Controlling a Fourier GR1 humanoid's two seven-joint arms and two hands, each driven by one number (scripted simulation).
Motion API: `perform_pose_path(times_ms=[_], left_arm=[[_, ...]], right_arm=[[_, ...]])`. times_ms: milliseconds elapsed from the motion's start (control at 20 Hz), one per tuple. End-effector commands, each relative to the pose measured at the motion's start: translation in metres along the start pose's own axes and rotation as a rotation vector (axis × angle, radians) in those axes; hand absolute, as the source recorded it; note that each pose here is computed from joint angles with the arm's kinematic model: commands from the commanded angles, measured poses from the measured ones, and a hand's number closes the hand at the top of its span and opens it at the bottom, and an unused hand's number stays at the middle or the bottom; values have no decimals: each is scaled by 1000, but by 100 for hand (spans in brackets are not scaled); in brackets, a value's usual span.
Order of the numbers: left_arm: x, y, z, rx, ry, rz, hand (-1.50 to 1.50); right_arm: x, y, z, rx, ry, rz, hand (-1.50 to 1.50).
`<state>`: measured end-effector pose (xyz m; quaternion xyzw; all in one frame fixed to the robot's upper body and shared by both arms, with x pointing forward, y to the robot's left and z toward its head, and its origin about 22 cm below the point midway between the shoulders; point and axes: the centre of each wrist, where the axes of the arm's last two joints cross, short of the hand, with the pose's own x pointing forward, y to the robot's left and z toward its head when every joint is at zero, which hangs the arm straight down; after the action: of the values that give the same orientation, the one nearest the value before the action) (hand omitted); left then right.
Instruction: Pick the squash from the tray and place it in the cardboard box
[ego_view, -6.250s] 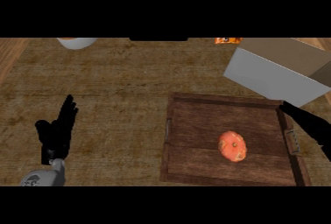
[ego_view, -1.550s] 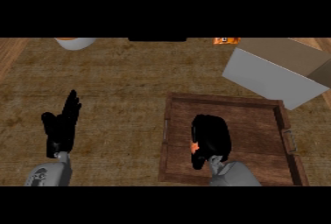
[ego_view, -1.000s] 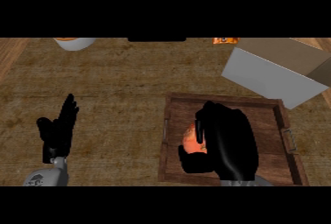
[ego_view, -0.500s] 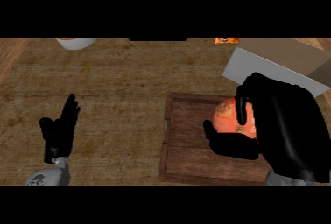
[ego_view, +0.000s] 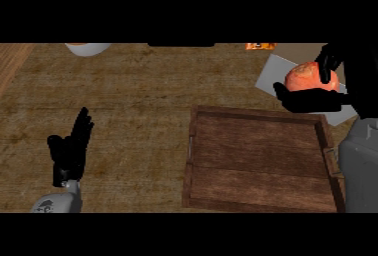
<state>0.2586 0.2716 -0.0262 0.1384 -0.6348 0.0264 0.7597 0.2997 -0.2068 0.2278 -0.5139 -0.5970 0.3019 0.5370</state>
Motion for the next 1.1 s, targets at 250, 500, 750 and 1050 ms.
perform_pose_path(times_ms=[250,500,750,1050], left_arm=[[-5,10,3,-27,-13,9,0],[2,-7,-10,-22,-4,3,0],[13,-11,-14,-32,-5,8,0],[11,-5,-14,-38,-20,9,0]], right_arm=[[-78,38,-78,-16,31,-38,150],[-105,64,-97,10,27,-59,150],[-116,97,-116,30,126,-35,150],[-145,118,-115,109,163,-245,-150]])
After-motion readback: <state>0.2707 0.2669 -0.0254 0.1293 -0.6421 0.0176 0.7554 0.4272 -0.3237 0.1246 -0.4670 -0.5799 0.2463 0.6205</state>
